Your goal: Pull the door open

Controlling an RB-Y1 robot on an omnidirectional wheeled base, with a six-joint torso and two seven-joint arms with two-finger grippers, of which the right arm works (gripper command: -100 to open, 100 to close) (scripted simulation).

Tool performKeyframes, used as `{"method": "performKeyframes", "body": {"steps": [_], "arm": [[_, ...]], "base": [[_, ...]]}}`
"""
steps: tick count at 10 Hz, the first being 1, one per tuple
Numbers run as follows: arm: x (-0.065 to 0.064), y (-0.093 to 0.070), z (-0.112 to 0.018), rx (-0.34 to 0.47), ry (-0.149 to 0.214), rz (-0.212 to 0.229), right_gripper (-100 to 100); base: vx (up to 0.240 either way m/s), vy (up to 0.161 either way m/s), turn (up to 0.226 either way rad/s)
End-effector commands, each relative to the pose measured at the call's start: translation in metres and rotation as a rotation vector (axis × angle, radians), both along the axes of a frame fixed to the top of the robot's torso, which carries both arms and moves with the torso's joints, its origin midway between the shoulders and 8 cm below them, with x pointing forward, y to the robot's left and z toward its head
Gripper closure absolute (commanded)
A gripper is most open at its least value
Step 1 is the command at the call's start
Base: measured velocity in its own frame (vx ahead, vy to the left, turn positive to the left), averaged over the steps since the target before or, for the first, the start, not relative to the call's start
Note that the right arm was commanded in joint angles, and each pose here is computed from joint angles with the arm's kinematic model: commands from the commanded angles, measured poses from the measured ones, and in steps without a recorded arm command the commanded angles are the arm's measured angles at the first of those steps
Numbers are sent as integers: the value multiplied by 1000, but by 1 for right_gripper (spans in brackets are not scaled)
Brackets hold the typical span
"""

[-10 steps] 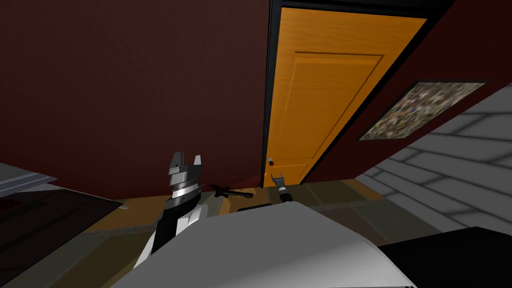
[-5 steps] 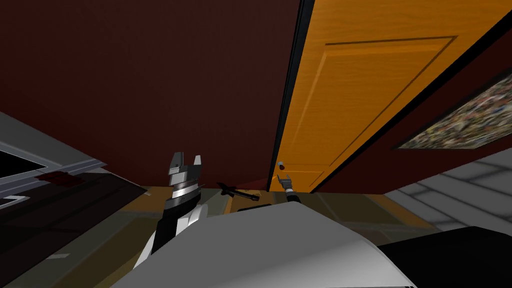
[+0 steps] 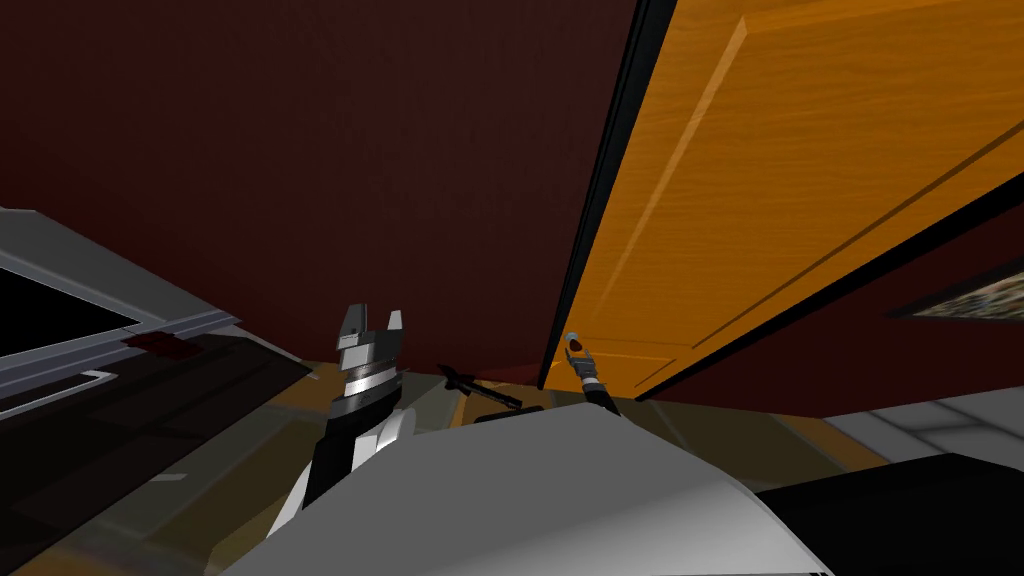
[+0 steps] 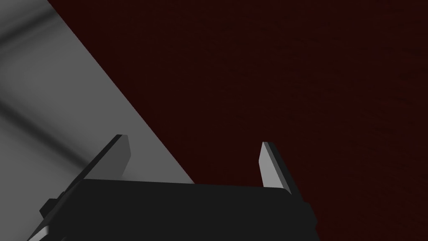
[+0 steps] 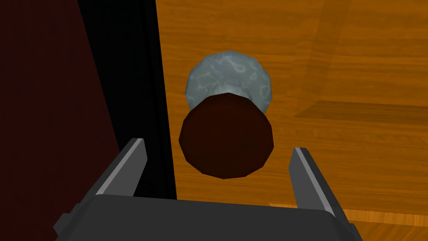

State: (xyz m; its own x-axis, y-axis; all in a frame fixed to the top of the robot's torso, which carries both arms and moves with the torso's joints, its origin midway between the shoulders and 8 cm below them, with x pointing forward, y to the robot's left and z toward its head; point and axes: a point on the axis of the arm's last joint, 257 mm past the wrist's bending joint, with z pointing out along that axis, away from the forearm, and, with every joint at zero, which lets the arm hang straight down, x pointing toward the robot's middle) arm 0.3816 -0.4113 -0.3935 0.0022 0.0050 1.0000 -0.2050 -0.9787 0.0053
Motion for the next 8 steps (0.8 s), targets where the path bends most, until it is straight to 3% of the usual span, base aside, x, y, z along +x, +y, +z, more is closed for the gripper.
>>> {"method": "performKeyframes", "body": {"steps": [1, 8], "arm": [[-2, -6, 0, 1, -1, -6, -100], [-2, -6, 0, 1, -1, -6, -100]], "base": [[0, -6, 16], [0, 1, -2]]}}
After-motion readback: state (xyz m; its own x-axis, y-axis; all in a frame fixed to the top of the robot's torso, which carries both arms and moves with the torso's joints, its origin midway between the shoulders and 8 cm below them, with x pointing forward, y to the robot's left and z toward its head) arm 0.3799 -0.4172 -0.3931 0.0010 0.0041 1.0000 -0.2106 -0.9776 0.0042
